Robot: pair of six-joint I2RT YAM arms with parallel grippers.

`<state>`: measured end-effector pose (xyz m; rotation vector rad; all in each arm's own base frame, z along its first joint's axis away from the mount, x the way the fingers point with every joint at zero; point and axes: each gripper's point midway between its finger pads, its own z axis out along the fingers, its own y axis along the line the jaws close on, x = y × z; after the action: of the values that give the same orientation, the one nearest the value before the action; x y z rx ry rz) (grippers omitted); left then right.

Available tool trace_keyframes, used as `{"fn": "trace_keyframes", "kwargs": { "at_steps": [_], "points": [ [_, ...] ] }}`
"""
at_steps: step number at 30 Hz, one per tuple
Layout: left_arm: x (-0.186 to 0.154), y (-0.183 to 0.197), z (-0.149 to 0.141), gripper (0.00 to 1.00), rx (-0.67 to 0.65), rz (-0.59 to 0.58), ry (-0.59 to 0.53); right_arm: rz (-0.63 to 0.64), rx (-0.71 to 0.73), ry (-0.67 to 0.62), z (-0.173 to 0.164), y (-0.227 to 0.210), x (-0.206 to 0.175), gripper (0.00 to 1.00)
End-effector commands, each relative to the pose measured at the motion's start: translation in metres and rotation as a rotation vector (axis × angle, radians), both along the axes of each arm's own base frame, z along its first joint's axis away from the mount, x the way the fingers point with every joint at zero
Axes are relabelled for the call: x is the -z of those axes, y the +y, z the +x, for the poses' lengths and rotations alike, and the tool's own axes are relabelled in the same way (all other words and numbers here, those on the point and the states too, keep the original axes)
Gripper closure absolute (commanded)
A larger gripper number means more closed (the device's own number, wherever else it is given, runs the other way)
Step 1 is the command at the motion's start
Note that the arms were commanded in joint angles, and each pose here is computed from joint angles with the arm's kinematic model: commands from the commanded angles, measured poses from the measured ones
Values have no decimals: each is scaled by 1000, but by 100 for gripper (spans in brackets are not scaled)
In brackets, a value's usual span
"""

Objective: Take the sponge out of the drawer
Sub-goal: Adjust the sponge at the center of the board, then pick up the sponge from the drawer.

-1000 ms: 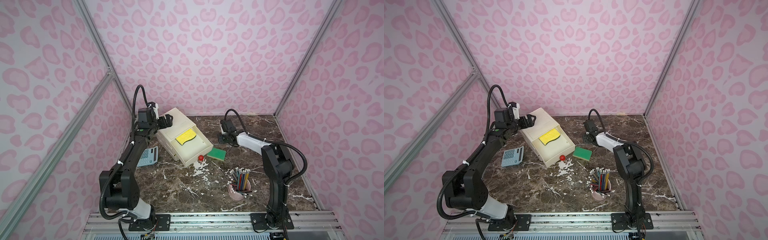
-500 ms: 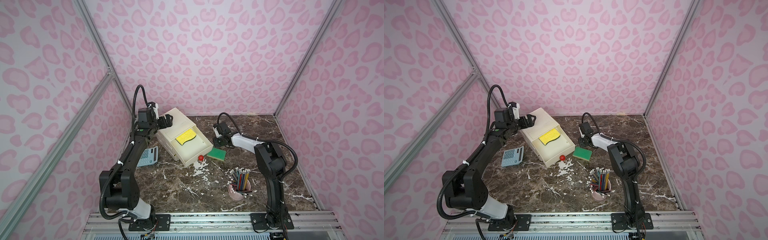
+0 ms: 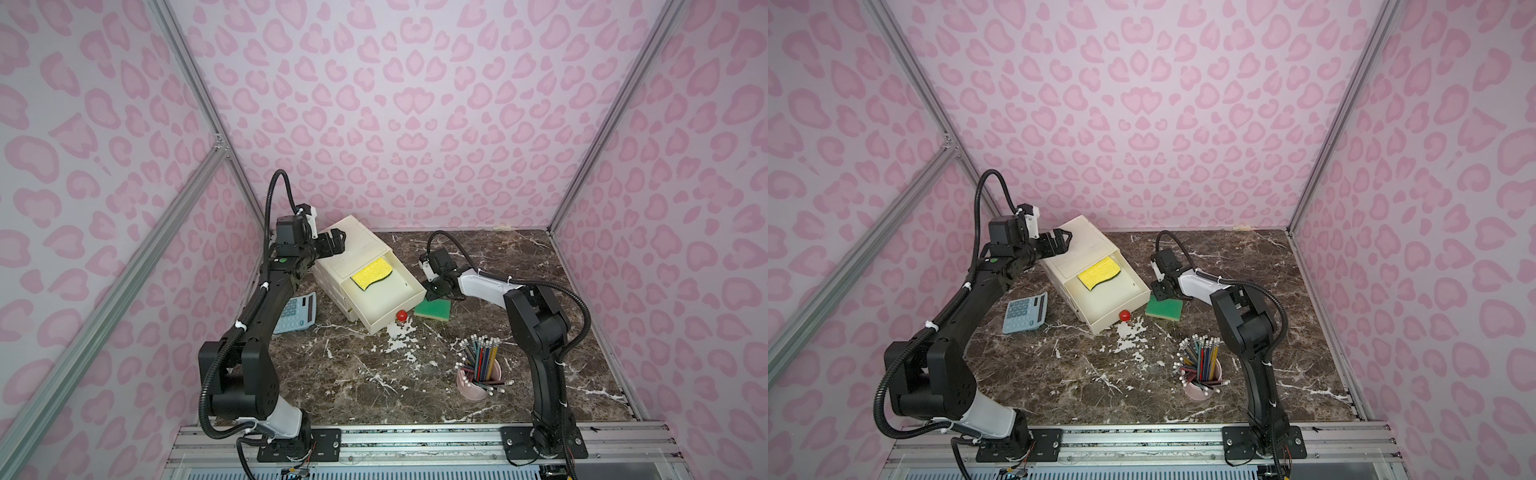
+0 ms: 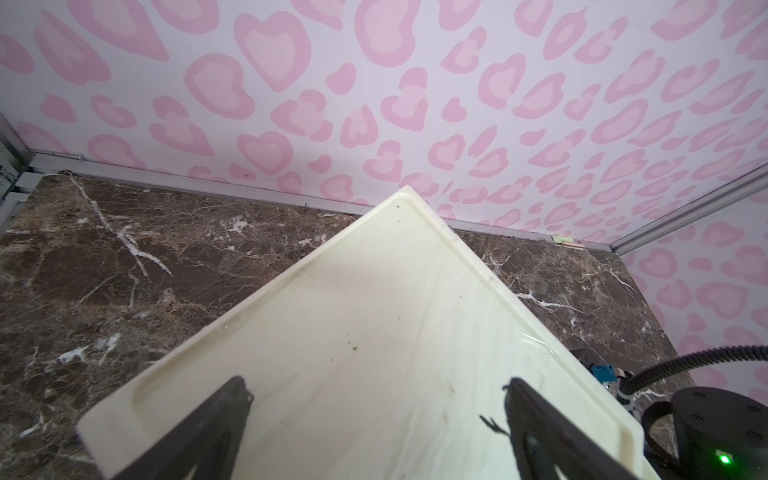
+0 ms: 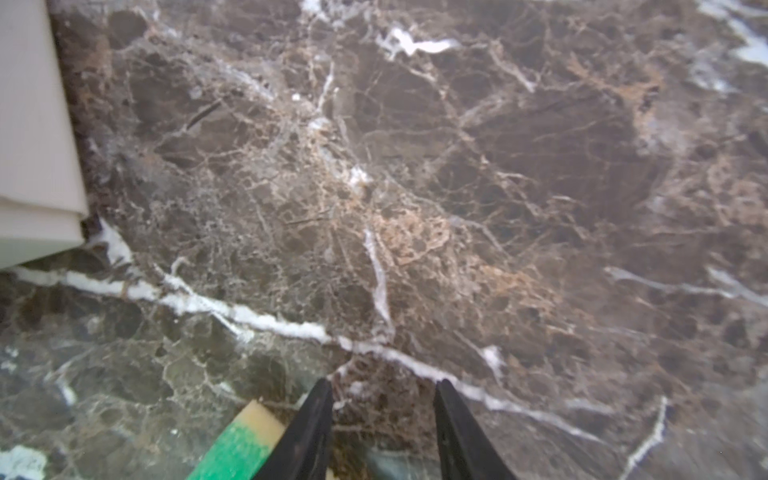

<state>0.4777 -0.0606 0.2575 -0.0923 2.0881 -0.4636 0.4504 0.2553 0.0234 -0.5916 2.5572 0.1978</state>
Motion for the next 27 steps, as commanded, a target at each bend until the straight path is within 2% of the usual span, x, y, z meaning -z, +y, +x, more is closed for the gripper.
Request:
{"fn": "trace_keyframes", "kwargs": {
  "at_steps": [1,8,16,19,22,25,27],
  "points": [
    [31,4,-15,2,-22,6,140,1,-62,14,-10,9,3,57],
    [31,4,-15,2,-21,7,140,-22,-78,9,-13,5,0,58],
    [32,4,-15,2,-21,7,143,-23,35,-97,12,-16,-36,57],
    [31,5,-15,2,-22,8,141,-9,91,-199,25,-21,-78,57],
    [31,5,-16,2,-24,11,140,53,129,-312,30,-22,-136,57],
    [31,6,-15,1,-27,12,140,114,127,-403,20,-17,-192,57],
    [32,6,-15,1,-27,13,141,162,59,-449,3,-1,-223,57]
  ]
}}
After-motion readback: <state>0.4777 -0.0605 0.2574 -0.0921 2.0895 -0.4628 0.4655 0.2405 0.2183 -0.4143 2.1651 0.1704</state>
